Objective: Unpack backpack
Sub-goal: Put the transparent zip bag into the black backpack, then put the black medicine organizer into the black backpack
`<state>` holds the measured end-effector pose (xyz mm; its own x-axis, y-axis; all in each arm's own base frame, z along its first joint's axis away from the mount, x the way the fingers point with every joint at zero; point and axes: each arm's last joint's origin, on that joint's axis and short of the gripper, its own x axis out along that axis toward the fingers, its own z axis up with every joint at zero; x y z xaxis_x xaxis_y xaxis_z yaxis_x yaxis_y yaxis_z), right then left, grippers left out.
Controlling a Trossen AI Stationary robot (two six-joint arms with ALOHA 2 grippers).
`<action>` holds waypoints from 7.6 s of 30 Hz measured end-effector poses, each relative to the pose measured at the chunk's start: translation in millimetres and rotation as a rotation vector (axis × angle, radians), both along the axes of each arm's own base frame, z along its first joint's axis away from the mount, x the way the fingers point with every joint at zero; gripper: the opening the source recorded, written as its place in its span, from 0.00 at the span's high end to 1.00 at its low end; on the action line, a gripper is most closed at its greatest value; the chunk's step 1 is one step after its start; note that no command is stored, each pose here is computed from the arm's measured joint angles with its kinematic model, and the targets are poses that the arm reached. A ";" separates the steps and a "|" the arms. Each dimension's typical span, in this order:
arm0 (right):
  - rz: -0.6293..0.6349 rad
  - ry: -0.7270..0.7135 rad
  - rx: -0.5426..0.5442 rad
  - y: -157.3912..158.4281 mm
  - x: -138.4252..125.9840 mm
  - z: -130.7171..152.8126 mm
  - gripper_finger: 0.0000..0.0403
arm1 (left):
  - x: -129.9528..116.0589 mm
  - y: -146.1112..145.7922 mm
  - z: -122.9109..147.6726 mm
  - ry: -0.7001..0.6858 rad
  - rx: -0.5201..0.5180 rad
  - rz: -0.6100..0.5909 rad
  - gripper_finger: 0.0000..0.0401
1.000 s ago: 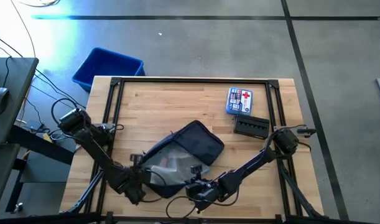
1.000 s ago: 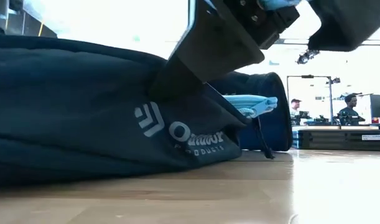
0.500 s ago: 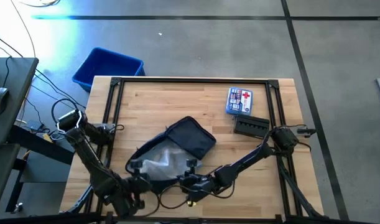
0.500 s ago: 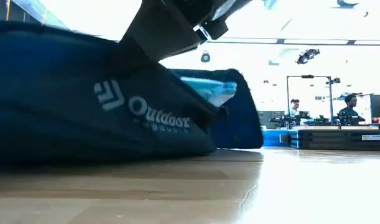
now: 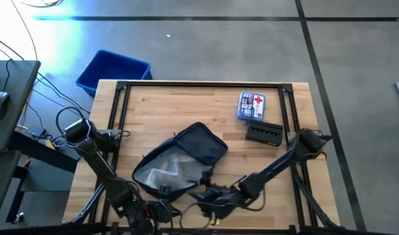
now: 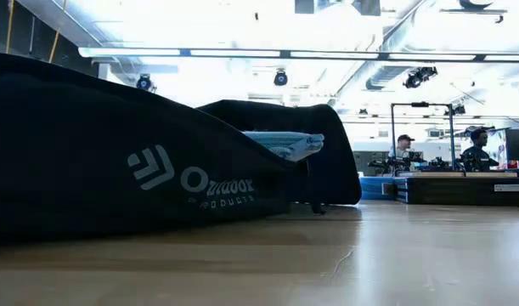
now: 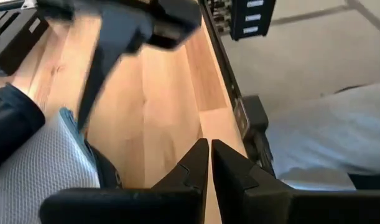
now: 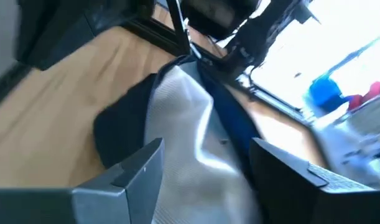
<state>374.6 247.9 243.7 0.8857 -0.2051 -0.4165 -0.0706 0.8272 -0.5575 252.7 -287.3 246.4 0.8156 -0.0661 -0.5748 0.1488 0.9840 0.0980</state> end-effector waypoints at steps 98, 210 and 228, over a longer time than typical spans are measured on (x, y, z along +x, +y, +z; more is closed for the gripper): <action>-0.205 0.059 -0.110 56.9 -51.4 -43.2 1.00 | 108.0 108.4 -130.1 0.157 -0.020 0.074 1.00; -1.550 0.575 0.536 -302.7 -170.3 -22.7 0.99 | -7.2 119.9 -30.5 -0.028 0.032 0.352 1.00; -1.605 0.779 0.513 -319.3 -216.5 -104.5 1.00 | 66.7 73.6 -85.1 -0.021 -0.013 -0.010 1.00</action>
